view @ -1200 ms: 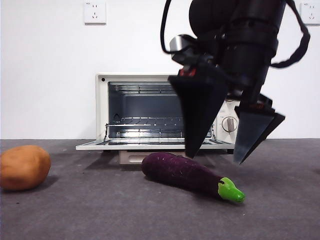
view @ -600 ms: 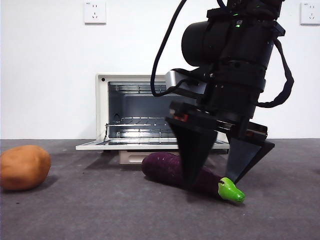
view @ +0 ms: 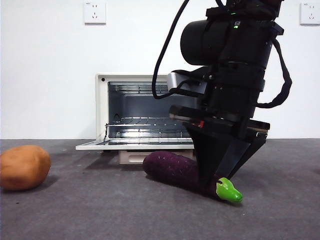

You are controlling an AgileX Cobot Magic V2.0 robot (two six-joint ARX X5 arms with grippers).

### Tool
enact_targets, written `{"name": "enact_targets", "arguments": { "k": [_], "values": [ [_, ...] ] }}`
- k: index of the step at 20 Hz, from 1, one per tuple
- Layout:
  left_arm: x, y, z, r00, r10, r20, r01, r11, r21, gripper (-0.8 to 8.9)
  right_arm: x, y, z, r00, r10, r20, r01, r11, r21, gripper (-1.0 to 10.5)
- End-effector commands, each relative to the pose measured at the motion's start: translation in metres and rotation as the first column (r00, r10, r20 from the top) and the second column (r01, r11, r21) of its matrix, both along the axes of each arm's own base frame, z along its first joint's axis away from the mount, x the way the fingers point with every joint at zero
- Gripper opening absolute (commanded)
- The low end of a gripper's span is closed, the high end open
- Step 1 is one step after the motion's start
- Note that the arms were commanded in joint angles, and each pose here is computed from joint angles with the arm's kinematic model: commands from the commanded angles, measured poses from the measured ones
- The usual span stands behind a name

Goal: Take the eggplant from the table,put the eggplant in the oven

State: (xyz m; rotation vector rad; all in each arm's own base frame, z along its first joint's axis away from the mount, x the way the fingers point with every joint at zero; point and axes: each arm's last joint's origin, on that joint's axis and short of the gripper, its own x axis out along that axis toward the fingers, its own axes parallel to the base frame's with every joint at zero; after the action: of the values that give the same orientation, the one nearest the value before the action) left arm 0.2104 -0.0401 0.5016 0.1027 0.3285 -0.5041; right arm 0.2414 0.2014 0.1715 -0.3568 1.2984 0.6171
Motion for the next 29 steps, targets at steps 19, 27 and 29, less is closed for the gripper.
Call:
{"name": "enact_targets", "arguments": {
  "k": [19, 27, 29],
  "values": [
    [0.002, -0.004, -0.007, 0.999, -0.005, -0.036, 0.006, 0.999, 0.037, -0.06, 0.100, -0.007, 0.107, 0.967, -0.173, 0.185, 0.136, 0.971, 0.196, -0.1],
    [0.000, -0.008, -0.009, 0.998, -0.024, -0.060, 0.027, 0.999, 0.042, -0.06, 0.161, -0.007, 0.100, 0.950, -0.242, 0.196, 0.201, 0.957, 0.207, -0.1],
    [-0.001, -0.009, -0.010, 0.997, -0.030, -0.068, 0.033, 0.999, 0.043, -0.06, 0.173, -0.007, 0.096, 0.945, -0.259, 0.197, 0.217, 0.953, 0.210, -0.1]
  ]
}}
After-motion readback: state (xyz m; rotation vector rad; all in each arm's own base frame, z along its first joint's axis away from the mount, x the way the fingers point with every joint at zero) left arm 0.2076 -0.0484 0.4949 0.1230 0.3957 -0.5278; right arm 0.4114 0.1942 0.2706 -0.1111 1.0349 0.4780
